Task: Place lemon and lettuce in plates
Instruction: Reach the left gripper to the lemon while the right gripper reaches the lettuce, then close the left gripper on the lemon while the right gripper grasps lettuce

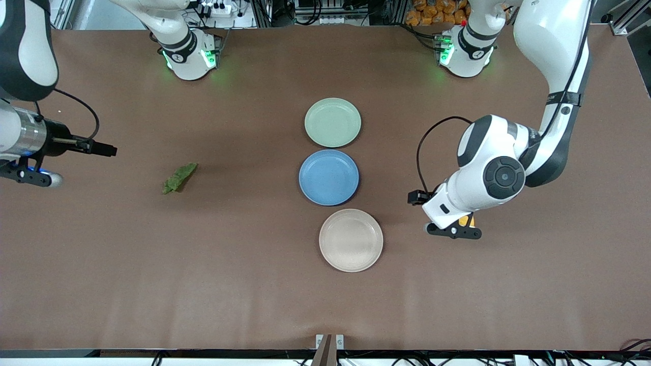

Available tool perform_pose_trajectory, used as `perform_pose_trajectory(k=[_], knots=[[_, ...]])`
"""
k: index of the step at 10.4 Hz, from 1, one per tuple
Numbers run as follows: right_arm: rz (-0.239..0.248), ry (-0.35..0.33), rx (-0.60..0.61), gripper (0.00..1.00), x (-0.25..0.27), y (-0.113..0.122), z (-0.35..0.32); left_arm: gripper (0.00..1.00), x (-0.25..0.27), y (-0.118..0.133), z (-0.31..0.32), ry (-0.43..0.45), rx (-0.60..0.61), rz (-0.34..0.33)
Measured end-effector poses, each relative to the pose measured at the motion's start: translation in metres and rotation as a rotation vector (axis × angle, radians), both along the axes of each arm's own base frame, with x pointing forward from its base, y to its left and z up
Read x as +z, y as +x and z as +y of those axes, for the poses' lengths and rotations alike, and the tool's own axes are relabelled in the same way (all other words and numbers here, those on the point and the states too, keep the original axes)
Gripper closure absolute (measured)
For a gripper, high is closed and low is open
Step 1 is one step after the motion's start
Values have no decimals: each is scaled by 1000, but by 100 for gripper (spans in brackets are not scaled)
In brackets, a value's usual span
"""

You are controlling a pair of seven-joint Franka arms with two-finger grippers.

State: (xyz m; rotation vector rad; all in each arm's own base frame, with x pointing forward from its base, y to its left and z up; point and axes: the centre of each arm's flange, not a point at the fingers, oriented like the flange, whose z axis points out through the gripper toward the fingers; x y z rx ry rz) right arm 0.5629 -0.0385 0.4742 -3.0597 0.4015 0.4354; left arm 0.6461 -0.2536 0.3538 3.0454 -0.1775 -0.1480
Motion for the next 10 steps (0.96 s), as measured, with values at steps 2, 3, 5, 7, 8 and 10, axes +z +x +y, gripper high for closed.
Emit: perform_pose_trajectory(k=[2,3,5,7,8,10], knots=[[-38,-1,3,0,-50,-2,6,0,-10,3,-12,-17,-7,-34],[-49,-2,8,0,-74,-6,11,0,-14,3,-15,-21,-10,-38],[-54,-4,10,0,-108,-16,14,0,-21,3,-15,-18,-10,-31],[-70,-6,6,0,-133,-24,14,0,-25,6,-8,3,-11,-35],[-75,-8,2,0,-147,-29,14,0,-29,7,-2,15,-7,-31],[-88,-13,-12,0,-170,-40,15,0,-48,6,15,84,-29,-21]])
